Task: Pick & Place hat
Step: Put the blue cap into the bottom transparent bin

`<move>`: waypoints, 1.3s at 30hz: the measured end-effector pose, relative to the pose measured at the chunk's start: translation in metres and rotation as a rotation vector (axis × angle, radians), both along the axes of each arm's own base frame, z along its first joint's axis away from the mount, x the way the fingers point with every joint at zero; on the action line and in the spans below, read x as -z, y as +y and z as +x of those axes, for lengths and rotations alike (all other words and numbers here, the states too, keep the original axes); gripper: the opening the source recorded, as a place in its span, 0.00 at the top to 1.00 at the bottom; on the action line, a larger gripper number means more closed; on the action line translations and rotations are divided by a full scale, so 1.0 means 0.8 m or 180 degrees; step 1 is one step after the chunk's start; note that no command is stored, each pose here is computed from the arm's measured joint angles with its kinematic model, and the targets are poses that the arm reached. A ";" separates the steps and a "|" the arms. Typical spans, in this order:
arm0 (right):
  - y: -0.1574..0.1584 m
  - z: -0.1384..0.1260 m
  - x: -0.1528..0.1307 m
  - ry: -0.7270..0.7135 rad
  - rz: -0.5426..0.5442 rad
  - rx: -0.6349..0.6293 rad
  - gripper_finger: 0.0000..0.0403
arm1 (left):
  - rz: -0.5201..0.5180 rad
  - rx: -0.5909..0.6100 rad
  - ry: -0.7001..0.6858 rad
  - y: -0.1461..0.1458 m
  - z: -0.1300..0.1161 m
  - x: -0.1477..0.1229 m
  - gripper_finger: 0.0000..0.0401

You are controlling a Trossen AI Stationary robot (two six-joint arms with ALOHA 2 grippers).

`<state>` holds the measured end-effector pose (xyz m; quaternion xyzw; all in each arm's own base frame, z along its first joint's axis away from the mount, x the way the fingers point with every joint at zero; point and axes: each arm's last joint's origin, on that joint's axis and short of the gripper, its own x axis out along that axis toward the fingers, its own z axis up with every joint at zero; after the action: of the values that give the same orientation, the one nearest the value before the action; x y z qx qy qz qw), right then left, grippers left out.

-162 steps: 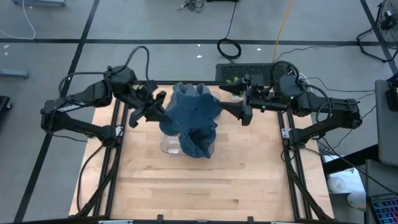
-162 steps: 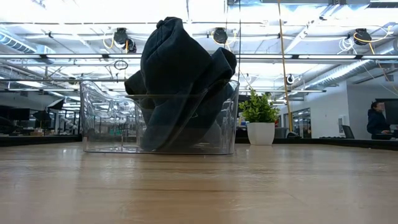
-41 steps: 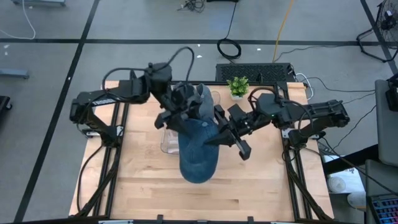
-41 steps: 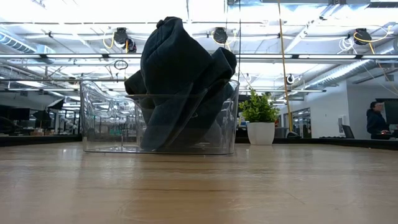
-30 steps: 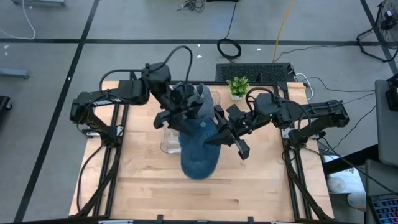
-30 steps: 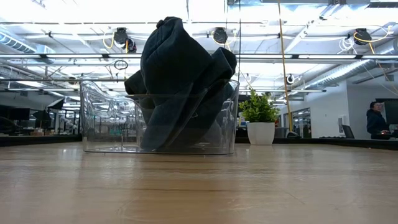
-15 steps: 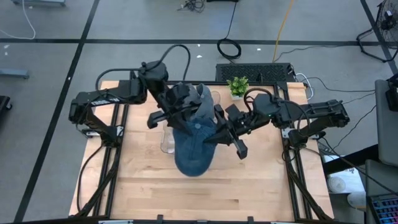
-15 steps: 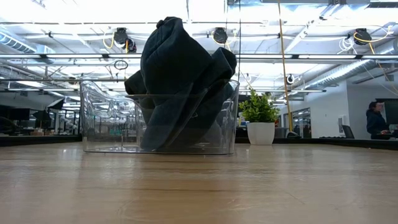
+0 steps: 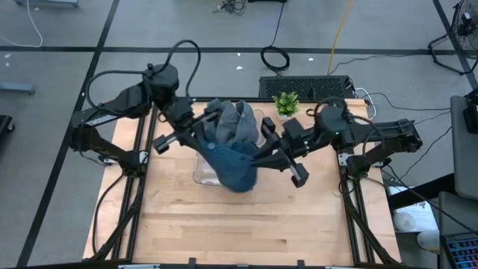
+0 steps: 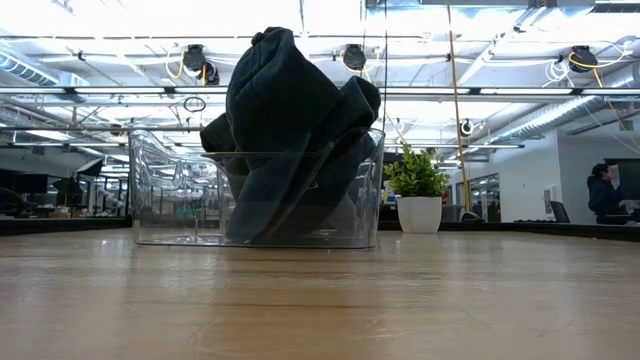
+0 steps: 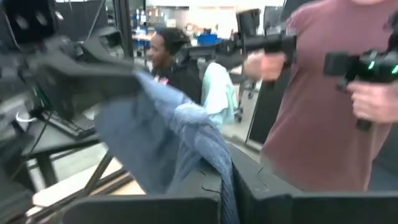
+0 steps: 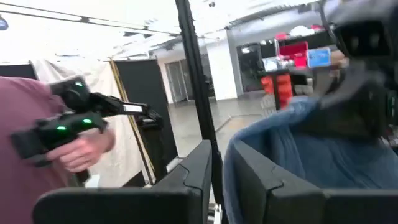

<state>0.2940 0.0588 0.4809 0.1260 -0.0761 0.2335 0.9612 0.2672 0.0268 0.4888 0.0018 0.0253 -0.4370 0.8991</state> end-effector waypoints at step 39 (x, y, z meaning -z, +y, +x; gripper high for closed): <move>-0.081 -0.016 -0.010 0.0009 -0.0688 0.2860 1.00 | 0.3256 -0.1345 0.0091 -0.022 -0.040 0.045 1.00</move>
<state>0.2815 -0.0063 0.4892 -0.0201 -0.0971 -0.1999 0.9748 0.2356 0.0089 0.4528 0.4273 0.2463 -0.1791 0.8513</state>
